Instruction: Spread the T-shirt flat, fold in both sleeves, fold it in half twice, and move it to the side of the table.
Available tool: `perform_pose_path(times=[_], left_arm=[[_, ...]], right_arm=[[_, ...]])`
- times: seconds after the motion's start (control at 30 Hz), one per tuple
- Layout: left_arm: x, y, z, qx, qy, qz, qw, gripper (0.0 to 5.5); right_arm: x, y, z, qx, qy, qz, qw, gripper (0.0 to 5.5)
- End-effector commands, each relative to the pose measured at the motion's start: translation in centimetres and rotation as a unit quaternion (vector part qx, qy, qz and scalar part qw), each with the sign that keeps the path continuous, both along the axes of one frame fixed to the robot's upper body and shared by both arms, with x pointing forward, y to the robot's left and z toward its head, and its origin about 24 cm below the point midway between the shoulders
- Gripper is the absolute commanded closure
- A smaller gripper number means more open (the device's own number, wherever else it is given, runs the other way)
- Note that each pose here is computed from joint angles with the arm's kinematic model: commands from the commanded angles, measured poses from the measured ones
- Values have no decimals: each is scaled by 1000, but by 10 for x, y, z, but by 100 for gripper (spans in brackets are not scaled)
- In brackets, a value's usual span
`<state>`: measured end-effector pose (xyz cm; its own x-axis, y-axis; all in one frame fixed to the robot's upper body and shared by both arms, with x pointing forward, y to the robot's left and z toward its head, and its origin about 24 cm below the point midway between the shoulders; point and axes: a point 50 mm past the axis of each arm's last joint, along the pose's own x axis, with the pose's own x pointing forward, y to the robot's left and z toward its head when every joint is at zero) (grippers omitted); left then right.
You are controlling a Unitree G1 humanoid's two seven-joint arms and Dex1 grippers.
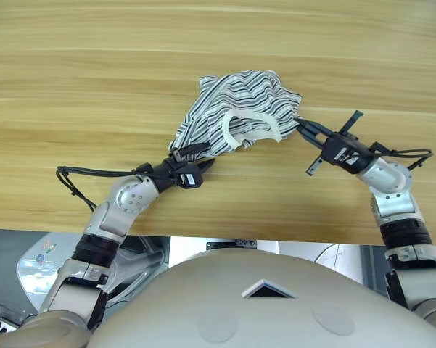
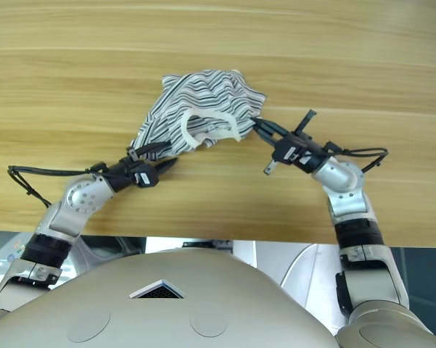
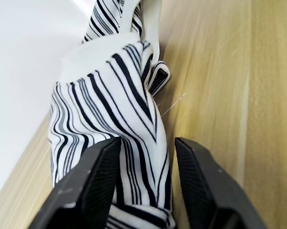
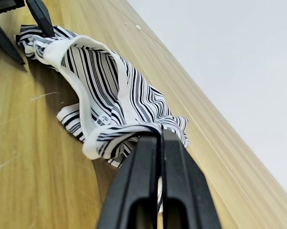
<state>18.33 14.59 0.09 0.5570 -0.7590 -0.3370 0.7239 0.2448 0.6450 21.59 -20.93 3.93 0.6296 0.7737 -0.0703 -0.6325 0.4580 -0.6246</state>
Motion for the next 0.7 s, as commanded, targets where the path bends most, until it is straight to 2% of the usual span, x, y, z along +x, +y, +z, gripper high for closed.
perform_pose_path(times=[0.03, 0.5, 0.7], left_arm=[[-11, 2, -19, 30, 46, -4, 998, 368], [-10, 4, -26, 31, 58, -2, 998, 539], [3, 18, -9, -22, 65, 5, 998, 547]], right_arm=[[0, 1, -2, -5, 6, -1, 1000, 550], [1, 1, -4, -6, 9, -4, 1000, 550], [8, -10, -4, -10, 9, -37, 999, 550]])
